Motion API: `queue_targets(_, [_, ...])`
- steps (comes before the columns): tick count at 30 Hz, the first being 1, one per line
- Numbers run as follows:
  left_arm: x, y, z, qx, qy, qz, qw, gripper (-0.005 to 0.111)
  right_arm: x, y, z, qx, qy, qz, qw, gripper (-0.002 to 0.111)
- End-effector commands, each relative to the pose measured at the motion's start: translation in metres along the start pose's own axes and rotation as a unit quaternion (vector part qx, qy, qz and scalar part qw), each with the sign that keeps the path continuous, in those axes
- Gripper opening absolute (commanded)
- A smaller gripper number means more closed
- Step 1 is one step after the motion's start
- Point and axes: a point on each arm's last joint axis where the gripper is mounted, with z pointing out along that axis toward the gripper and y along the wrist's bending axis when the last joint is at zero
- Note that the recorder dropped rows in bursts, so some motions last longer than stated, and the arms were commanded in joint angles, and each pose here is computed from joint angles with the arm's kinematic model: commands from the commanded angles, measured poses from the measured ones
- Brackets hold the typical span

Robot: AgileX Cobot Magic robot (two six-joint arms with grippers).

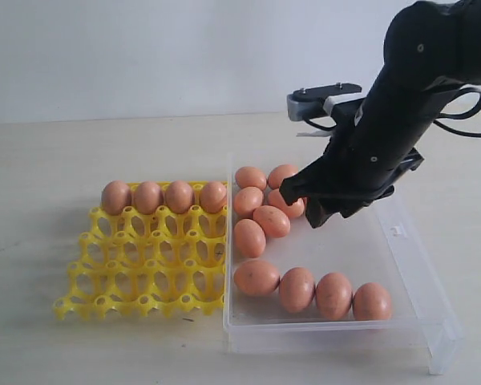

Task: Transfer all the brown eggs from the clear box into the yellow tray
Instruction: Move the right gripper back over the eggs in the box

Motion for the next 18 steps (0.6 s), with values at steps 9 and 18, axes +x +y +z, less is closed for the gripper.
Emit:
queue_targets(9, [-0.002, 0.0, -0.001, 0.0, -0.01, -0.004, 1.0, 0.0, -0.071, -0.011, 0.029, 0.059, -0.088, -0.206, 0.973, 0.048])
queue_targets(18, [-0.002, 0.0, -0.001, 0.0, -0.01, -0.004, 1.0, 0.0, -0.096, -0.003, 0.065, 0.048, -0.058, -0.237, 0.968, 0.048])
